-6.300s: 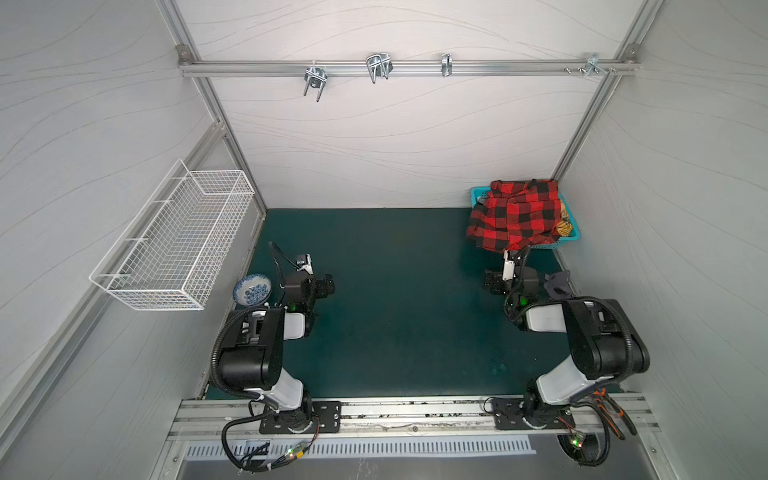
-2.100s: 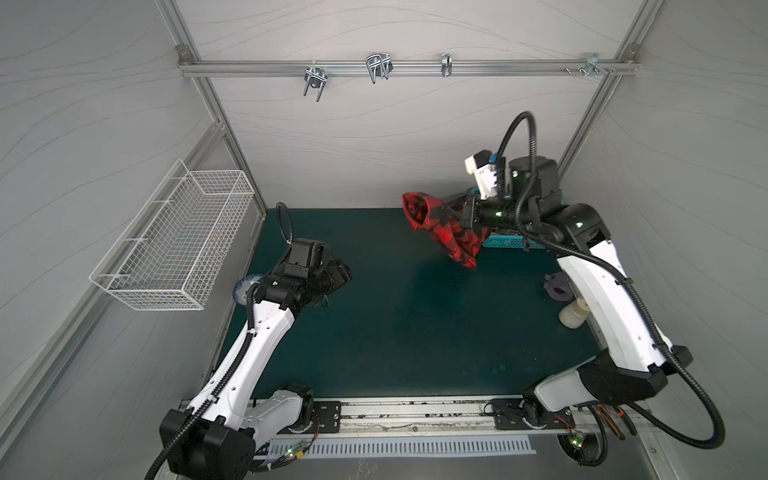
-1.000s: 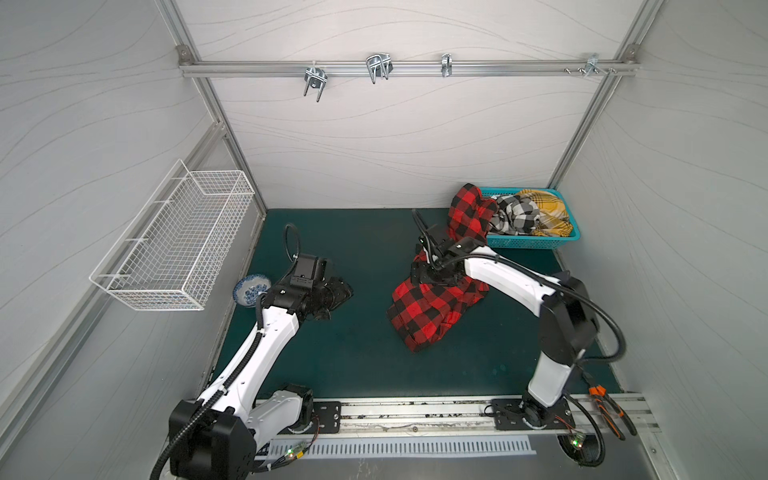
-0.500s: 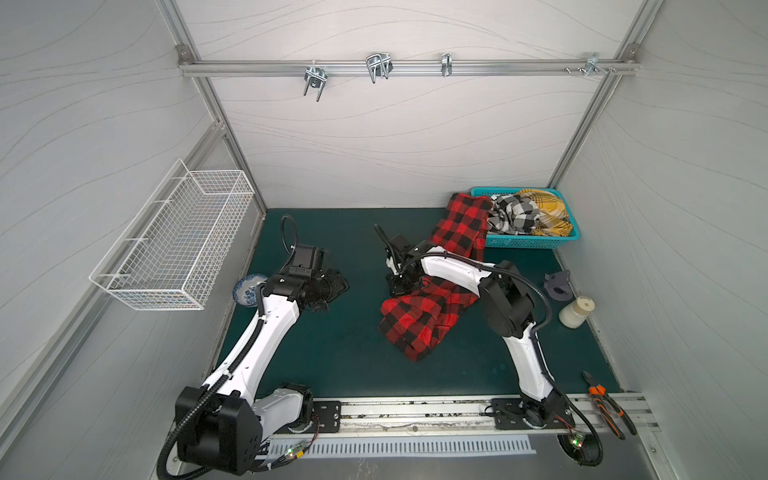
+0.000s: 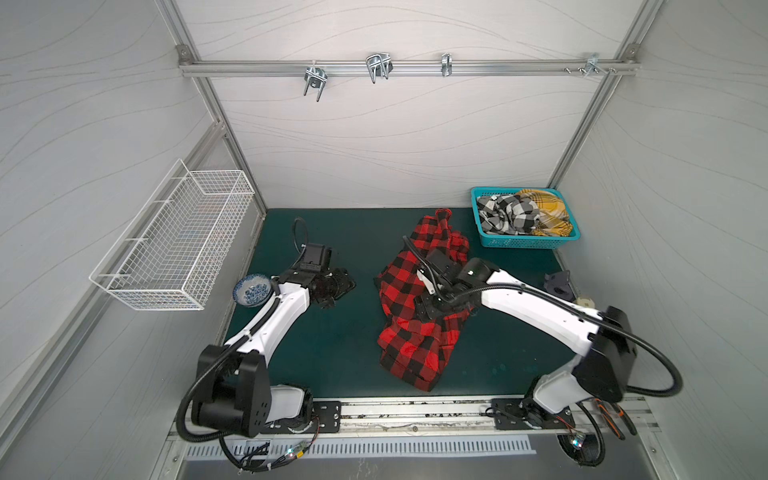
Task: Fold and stack the long sleeve shirts
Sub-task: 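Grasp the shirt edge with the left gripper while the right gripper holds another edge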
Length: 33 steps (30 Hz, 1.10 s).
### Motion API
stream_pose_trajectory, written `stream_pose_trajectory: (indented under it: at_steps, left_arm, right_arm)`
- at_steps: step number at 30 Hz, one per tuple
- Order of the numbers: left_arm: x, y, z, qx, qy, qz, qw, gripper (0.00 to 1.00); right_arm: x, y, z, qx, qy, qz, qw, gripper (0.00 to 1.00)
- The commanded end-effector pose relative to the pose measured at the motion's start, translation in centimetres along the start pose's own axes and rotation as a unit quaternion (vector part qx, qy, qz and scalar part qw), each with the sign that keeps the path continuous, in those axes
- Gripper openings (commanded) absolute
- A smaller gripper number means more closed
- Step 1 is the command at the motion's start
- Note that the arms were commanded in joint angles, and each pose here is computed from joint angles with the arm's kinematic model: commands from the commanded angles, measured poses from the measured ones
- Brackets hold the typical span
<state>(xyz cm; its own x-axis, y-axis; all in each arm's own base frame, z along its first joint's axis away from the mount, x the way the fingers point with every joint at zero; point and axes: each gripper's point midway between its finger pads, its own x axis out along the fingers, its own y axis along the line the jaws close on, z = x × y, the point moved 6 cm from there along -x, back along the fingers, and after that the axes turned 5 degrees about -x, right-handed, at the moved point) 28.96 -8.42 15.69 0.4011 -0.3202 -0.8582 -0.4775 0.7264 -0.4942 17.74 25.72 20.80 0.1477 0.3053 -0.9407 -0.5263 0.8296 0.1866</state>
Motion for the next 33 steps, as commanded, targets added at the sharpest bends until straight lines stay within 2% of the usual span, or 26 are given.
stream_pose_trajectory:
  at_steps: [1,3,4,7,10,13,15,16,18,20,21,25,26,28,29,31,32,33]
  left_arm:
    - [0.5,-3.9,1.3,0.033,-0.021,-0.05,0.998,0.79]
    - [2.2,-5.3,1.3,0.04,-0.007,-0.053,0.998,0.87]
    - [3.0,-5.9,1.3,0.046,0.002,-0.049,0.998,0.99]
    - [7.1,-7.4,1.0,0.053,0.062,-0.031,0.996,0.97]
    - [10.2,-8.9,0.7,0.054,0.096,-0.026,0.994,0.94]
    - [13.4,-9.3,0.4,0.052,0.119,0.0,0.992,0.88]
    - [15.5,-9.4,0.1,0.035,0.143,-0.001,0.989,0.78]
    - [16.1,-9.5,0.0,0.027,0.152,-0.004,0.988,0.69]
    - [16.3,-9.7,0.3,0.018,0.157,-0.012,0.987,0.29]
    - [14.7,-9.6,1.5,0.014,0.134,-0.019,0.991,0.03]
    - [13.3,-9.2,2.3,0.009,0.113,-0.023,0.993,0.0]
    - [7.1,-6.9,4.4,-0.003,0.045,-0.035,0.998,0.0]
    - [5.6,-6.2,4.1,0.0,0.035,-0.032,0.999,0.0]
    - [3.7,-5.5,2.3,0.008,0.028,-0.039,0.999,0.0]
    - [3.1,-5.4,0.5,0.014,0.037,-0.051,0.998,0.0]
    - [2.9,-5.8,-3.5,0.037,0.07,-0.071,0.994,0.35]
    - [2.7,-6.1,-5.2,0.053,0.086,-0.078,0.992,0.5]
    - [2.5,-6.2,-6.4,0.064,0.1,-0.081,0.99,0.6]
  right_arm:
    - [1.9,0.6,-4.1,0.057,0.066,-0.003,0.996,0.78]
    - [3.4,1.4,-4.8,0.103,0.096,0.023,0.99,0.74]
    - [4.3,1.5,-5.1,0.128,0.111,0.03,0.985,0.72]
    - [7.3,2.5,-5.9,0.176,0.141,0.065,0.972,0.66]
    - [8.7,1.9,-6.3,0.199,0.163,0.035,0.966,0.61]
    - [9.6,0.7,-6.3,0.224,0.175,0.019,0.959,0.49]
    - [9.8,-0.9,-6.1,0.248,0.173,0.0,0.953,0.35]
    - [9.9,-1.7,-5.9,0.258,0.17,-0.004,0.951,0.29]
    - [10.0,-4.2,-4.8,0.274,0.159,-0.018,0.948,0.11]
    - [9.7,-7.4,-3.1,0.278,0.148,-0.05,0.948,0.0]
    - [9.6,-9.2,-1.8,0.278,0.142,-0.065,0.948,0.0]
    - [7.8,-17.5,4.6,0.28,0.101,-0.158,0.942,0.0]
    - [6.9,-19.4,6.6,0.281,0.09,-0.179,0.939,0.0]
    - [5.2,-21.1,10.4,0.273,0.058,-0.176,0.944,0.0]
    - [4.0,-21.2,12.4,0.257,0.038,-0.169,0.951,0.1]
    - [1.5,-20.0,14.9,0.218,0.007,-0.165,0.962,0.61]
    - [0.1,-19.1,15.5,0.195,-0.009,-0.174,0.965,0.77]
    - [-0.8,-18.1,15.7,0.177,-0.022,-0.18,0.967,0.88]
